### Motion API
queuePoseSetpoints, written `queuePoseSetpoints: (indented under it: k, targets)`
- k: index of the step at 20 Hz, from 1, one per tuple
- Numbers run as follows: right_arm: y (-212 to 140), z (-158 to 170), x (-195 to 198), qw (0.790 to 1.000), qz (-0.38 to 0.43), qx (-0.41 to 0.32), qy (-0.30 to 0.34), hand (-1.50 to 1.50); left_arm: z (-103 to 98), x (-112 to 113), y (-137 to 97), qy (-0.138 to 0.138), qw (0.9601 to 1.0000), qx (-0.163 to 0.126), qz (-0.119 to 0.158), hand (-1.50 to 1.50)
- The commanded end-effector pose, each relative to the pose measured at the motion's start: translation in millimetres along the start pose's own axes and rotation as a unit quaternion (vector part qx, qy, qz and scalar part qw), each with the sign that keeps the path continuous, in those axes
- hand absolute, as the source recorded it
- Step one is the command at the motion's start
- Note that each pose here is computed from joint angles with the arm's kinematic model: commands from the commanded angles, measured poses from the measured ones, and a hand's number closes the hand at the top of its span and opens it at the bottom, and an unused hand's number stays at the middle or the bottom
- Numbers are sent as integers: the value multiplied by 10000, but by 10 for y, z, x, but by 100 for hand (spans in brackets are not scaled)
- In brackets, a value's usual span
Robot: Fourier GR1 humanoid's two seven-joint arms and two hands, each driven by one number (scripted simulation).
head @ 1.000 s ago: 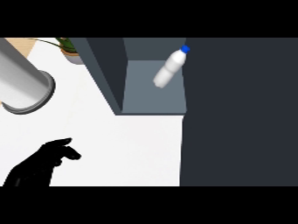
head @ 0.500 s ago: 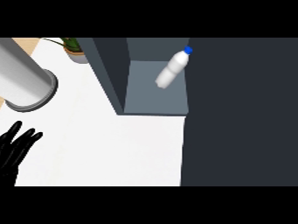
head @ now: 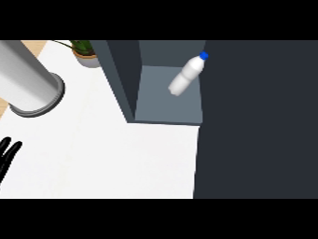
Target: Pick up the bottled water, place it into the cabinet and close the cabinet
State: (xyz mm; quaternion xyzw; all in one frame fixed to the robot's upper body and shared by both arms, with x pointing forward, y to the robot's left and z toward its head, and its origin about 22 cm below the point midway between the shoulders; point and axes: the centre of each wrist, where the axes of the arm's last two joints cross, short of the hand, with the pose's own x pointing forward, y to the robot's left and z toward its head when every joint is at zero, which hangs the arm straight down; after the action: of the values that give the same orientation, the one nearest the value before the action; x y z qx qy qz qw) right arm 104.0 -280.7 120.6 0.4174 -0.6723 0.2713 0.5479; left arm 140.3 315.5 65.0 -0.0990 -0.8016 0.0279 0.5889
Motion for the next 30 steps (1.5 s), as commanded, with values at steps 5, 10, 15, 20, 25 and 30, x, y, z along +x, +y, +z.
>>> queuePoseSetpoints:
  k: [5, 10, 15, 20, 25, 30]
  targets:
    - [302, -396, 428, 9919, 1161, 486, 138, 150, 112, 95, 194, 174, 9998, 33, -52, -150]
    - [264, -574, 345, 9947, 932, 400, 150, 150, 140, 164, 264, 200, 9997, -92, -70, -150]
    - [259, -806, 293, 9957, 772, 477, 162, 150, 152, 219, 379, 117, 9998, -72, -115, -150]
    - [224, -1130, 246, 9974, 546, 474, -15, 150, 144, 295, 469, 101, 9998, -125, -104, -150]
    - [238, -1511, 198, 9991, 273, 331, -13, 150, 180, 363, 563, 102, 9998, -160, -105, -150]
    - [396, -2063, 182, 9978, 148, 562, 313, 150, 197, 429, 706, -35, 9996, -249, -115, -150]
